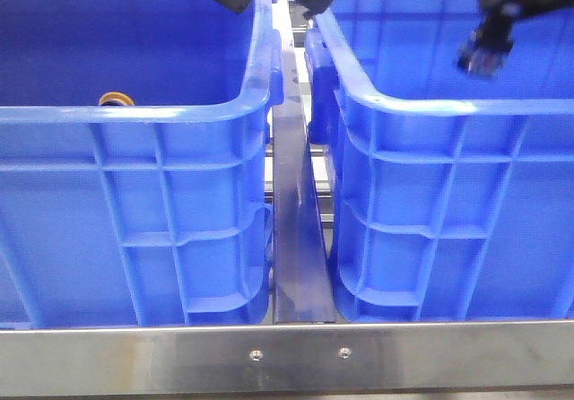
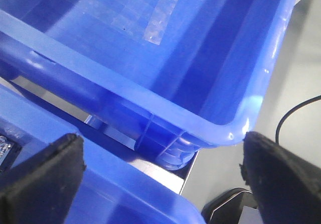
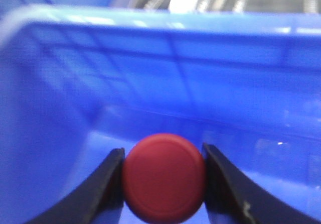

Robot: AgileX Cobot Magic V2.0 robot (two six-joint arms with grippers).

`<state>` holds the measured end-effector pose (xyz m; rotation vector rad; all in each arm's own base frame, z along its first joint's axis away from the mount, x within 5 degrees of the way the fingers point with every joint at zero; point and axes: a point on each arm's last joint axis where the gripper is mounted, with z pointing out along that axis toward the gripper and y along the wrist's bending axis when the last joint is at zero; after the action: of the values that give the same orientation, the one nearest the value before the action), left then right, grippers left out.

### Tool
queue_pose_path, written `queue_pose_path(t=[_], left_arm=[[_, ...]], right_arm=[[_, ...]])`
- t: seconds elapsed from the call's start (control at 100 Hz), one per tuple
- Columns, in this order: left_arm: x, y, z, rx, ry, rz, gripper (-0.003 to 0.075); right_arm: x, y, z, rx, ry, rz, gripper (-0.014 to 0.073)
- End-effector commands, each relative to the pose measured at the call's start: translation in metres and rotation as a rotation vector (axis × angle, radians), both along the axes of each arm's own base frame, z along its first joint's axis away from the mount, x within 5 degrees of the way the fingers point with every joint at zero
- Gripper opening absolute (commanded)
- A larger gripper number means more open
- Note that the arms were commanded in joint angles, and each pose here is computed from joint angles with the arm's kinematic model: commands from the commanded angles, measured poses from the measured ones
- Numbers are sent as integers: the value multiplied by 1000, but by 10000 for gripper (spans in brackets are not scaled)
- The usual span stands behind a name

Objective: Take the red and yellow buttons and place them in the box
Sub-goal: 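Carry the red button into the empty bin and release it with the right gripper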

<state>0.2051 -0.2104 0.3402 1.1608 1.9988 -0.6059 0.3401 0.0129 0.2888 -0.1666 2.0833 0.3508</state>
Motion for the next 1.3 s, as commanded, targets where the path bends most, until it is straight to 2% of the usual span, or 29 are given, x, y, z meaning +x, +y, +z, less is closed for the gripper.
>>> queue_pose_path(t=[0.0, 0.17, 0.28, 0.44, 0.65, 0.97, 1.07, 1.19, 1.29], left_arm=[[-4, 1, 21, -85, -47, 17, 606], [-4, 1, 21, -85, -47, 17, 606], [-4, 1, 21, -85, -47, 17, 606], [-4, 1, 21, -85, -47, 17, 606], [-4, 1, 21, -85, -47, 17, 606], [-4, 1, 21, -85, -47, 17, 606], [-4, 1, 21, -85, -47, 17, 606], [-4, 1, 21, -85, -47, 17, 606], [-4, 1, 21, -85, -47, 17, 606]], right_arm=[[8, 1, 13, -31, -77, -47, 169], [24, 5, -10, -79, -46, -115, 169], [33, 12, -20, -79, -22, -94, 169], [45, 15, -20, -83, -32, -93, 169], [52, 9, -26, -114, -41, -157, 169], [54, 12, -35, -99, -6, -120, 176], [54, 12, -35, -100, -7, -122, 263], [53, 14, -35, -91, -1, -104, 445], [53, 14, -35, -90, 1, -100, 491]])
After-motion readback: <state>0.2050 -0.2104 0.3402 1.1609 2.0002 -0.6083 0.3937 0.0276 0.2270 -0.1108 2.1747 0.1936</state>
